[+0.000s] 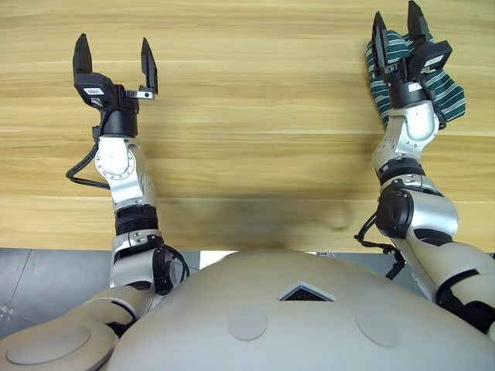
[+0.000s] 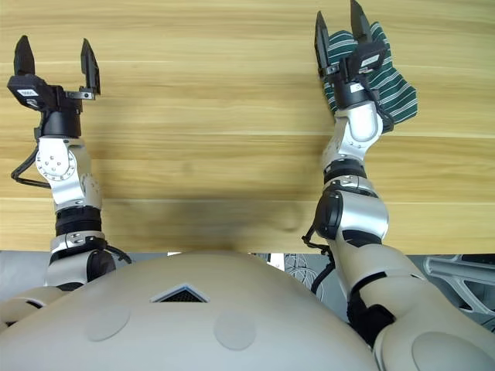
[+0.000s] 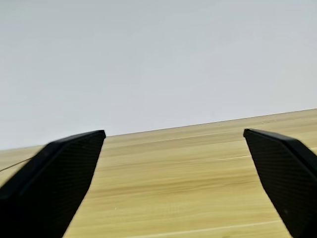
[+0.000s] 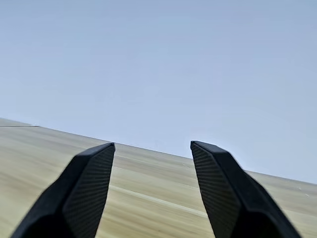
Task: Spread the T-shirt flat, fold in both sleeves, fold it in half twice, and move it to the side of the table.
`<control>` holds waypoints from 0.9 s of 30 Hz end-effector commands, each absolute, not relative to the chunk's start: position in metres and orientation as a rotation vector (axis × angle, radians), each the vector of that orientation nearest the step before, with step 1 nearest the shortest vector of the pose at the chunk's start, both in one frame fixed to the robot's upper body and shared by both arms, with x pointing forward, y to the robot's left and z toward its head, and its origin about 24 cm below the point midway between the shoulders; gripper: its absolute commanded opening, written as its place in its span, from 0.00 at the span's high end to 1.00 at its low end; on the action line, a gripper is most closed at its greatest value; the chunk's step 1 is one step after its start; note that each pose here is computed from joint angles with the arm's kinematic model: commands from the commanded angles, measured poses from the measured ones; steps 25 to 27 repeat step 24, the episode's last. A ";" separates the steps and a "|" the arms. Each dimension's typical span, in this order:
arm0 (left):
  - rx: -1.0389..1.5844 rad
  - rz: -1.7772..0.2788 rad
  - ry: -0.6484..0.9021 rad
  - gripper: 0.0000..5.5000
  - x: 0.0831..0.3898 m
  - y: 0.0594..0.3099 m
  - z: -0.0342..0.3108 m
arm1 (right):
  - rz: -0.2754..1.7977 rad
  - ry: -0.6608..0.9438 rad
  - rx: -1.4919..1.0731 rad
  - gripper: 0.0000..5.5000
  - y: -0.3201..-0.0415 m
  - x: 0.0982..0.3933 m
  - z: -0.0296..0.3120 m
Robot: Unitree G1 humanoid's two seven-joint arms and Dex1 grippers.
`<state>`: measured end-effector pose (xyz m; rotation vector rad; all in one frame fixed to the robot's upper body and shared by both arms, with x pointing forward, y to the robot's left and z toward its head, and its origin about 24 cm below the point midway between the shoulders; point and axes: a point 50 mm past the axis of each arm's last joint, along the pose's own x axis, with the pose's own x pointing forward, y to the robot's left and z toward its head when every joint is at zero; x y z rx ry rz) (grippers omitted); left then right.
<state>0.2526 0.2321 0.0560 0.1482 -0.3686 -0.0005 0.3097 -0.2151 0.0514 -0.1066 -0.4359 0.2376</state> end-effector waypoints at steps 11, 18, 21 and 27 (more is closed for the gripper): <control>0.211 -0.076 -0.345 0.08 0.272 0.214 0.043 | 0.105 -0.379 -0.145 0.48 -0.219 0.308 0.041; 0.169 -0.133 -0.350 0.08 0.280 0.194 0.041 | 0.070 -0.395 -0.140 0.48 -0.231 0.301 0.040; 0.166 -0.143 -0.358 0.08 0.280 0.191 0.042 | 0.074 -0.400 -0.138 0.48 -0.230 0.300 0.040; 0.165 -0.144 -0.361 0.08 0.280 0.190 0.042 | 0.075 -0.407 -0.134 0.48 -0.229 0.301 0.041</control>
